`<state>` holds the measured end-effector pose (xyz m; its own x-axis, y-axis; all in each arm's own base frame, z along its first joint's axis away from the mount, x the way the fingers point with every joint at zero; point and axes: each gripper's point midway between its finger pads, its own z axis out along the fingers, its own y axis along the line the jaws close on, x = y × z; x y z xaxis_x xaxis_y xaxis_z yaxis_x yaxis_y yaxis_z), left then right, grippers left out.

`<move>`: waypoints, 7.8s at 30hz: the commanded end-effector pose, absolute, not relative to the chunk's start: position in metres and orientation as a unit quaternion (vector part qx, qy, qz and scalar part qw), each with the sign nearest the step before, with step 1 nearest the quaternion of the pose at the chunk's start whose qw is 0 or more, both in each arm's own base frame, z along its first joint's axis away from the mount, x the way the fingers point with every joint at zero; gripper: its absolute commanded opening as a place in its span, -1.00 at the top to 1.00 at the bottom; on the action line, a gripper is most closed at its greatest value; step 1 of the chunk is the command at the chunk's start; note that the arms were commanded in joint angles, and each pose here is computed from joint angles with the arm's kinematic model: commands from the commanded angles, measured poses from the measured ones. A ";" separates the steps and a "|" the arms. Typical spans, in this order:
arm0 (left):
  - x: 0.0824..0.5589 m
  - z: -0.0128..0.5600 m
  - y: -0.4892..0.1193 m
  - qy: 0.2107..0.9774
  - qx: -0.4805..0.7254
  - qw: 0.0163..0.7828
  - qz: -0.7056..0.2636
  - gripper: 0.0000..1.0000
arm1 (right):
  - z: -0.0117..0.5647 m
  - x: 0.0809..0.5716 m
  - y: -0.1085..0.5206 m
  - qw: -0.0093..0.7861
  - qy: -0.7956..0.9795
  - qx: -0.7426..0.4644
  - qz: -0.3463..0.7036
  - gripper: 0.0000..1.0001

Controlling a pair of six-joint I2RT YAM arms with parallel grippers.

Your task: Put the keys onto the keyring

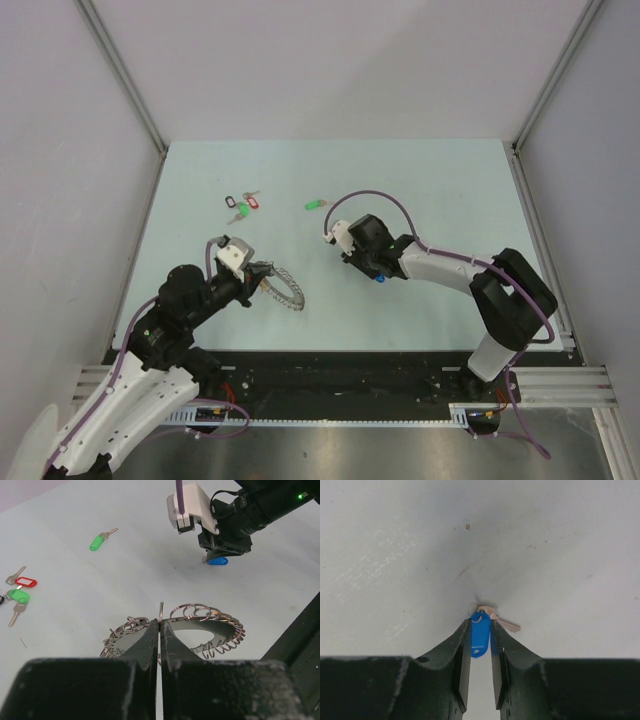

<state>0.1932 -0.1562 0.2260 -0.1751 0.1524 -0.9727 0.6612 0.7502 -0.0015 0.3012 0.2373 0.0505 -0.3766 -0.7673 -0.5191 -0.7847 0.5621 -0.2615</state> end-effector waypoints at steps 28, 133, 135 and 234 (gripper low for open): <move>0.197 0.242 -0.159 0.715 0.280 0.600 -0.223 0.99 | 0.030 0.309 0.242 0.293 0.820 -0.490 0.018 1.00; 0.196 0.240 -0.162 0.715 0.287 0.595 -0.228 0.99 | 0.018 0.384 0.244 0.276 0.844 -0.457 0.046 0.49; 0.196 0.240 -0.162 0.715 0.287 0.595 -0.228 0.99 | 0.015 0.381 0.242 0.268 0.848 -0.455 0.044 0.49; 0.194 0.242 -0.163 0.713 0.287 0.596 -0.232 0.99 | 0.023 0.273 0.232 0.318 0.915 -0.232 0.087 0.99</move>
<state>0.1927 -0.1591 0.2226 -0.1823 0.1656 -0.9692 0.6746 0.7382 -0.0008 0.2721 0.2323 0.0249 -0.6924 -0.3736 -0.6173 -0.4837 0.8751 0.0129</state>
